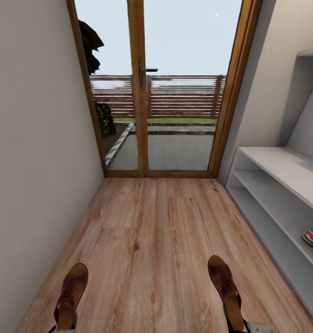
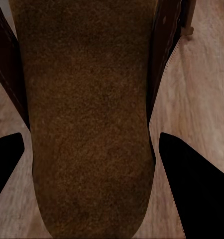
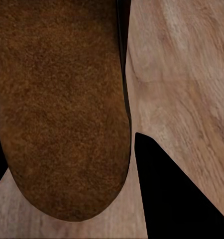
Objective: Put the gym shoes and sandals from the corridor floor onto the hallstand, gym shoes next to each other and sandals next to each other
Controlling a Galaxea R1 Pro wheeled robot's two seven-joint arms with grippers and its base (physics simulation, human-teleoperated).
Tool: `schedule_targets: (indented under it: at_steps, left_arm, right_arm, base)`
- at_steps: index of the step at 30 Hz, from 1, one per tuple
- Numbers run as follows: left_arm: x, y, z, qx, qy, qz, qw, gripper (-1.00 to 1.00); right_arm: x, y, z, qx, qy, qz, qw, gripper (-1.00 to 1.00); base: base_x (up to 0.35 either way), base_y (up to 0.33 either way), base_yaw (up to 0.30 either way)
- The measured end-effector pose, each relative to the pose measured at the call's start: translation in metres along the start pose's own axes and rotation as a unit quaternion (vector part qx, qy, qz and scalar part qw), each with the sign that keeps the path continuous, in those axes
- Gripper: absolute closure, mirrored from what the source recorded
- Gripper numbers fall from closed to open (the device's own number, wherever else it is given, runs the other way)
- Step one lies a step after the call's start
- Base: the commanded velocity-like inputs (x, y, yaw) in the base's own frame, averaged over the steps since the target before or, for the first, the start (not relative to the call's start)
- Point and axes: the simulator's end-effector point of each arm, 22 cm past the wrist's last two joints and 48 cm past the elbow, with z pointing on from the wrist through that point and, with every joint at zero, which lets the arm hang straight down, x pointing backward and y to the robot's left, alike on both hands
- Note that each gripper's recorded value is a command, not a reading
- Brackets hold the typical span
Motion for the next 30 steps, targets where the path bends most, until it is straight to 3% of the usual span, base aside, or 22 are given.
schedule_targets:
  at_steps: [30]
  left_arm:
    - [-0.0003, 0.0, 0.0, 0.0, -0.001, 0.0, 1.0, 1.0]
  right_arm:
    - [-0.0033, -0.003, 0.0006, 0.004, -0.004, 0.001, 1.0, 1.0]
  base:
    - [0.34, 0.0, 0.0]
